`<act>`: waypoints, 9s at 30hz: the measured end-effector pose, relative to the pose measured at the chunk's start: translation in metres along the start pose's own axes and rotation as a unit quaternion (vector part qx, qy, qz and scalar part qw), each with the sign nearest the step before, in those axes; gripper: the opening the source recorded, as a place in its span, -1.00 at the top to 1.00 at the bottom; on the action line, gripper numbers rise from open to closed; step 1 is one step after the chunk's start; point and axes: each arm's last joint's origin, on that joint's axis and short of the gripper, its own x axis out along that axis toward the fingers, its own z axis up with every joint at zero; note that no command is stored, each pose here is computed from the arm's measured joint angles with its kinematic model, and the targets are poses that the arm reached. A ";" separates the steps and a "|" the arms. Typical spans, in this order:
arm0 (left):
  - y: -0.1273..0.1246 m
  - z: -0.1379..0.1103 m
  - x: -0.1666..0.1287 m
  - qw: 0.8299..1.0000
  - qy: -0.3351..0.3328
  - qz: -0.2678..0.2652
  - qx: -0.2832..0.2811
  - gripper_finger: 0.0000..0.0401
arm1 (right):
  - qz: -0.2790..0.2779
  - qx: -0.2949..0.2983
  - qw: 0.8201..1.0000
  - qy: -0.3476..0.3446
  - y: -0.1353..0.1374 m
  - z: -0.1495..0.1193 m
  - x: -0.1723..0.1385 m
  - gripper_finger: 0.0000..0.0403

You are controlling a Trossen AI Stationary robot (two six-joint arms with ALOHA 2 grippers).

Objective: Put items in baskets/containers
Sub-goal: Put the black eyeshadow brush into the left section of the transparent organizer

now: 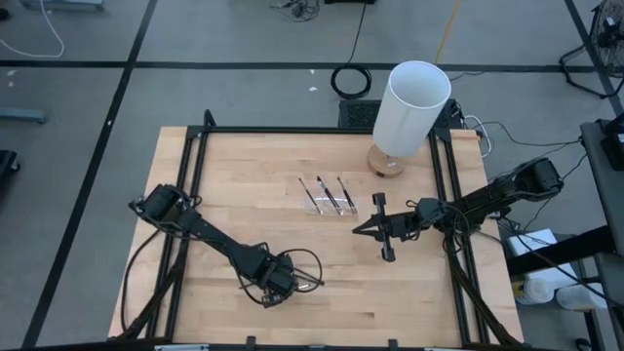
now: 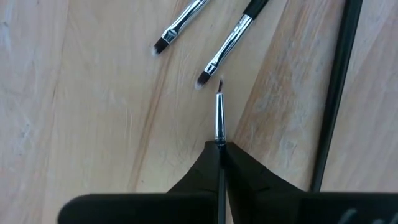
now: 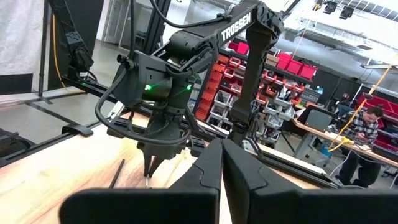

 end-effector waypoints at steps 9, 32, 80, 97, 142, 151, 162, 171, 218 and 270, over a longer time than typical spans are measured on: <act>0.001 -0.003 -0.011 1.000 -0.011 -0.003 0.005 0.94 | 0.001 0.000 1.000 0.002 0.000 0.000 0.000 1.00; 0.007 -0.006 -0.026 1.000 -0.025 0.015 -0.001 0.97 | 0.002 0.000 1.000 0.006 0.000 -0.001 0.000 1.00; 0.027 -0.002 -0.169 0.913 -0.399 -0.042 0.074 0.93 | 0.003 0.000 1.000 0.011 0.001 -0.002 0.000 1.00; 0.070 0.021 -0.231 0.817 -0.567 0.013 0.099 0.93 | 0.007 0.000 1.000 0.020 0.001 -0.004 0.000 1.00; 0.233 0.037 -0.125 0.664 -0.730 -0.114 0.115 0.88 | -0.022 0.015 0.999 0.024 -0.001 -0.004 0.000 1.00; 0.221 0.042 -0.106 0.666 -0.728 -0.112 0.115 0.94 | -0.028 -0.011 0.999 0.011 -0.002 -0.001 0.000 1.00; 0.217 0.058 -0.068 0.673 -0.722 -0.117 0.112 0.96 | -0.029 -0.015 0.999 0.014 -0.003 -0.002 0.000 1.00; 0.219 0.065 -0.039 0.690 -0.706 -0.121 0.102 0.86 | -0.026 -0.014 0.999 0.023 -0.002 -0.003 0.000 1.00; 0.220 0.068 0.012 0.738 -0.654 -0.136 0.093 0.84 | -0.024 -0.004 0.999 0.027 -0.002 -0.004 0.000 1.00; 0.039 -0.101 -0.091 0.801 -0.564 -0.161 0.118 0.98 | -0.022 0.025 0.999 0.021 -0.001 -0.003 0.000 1.00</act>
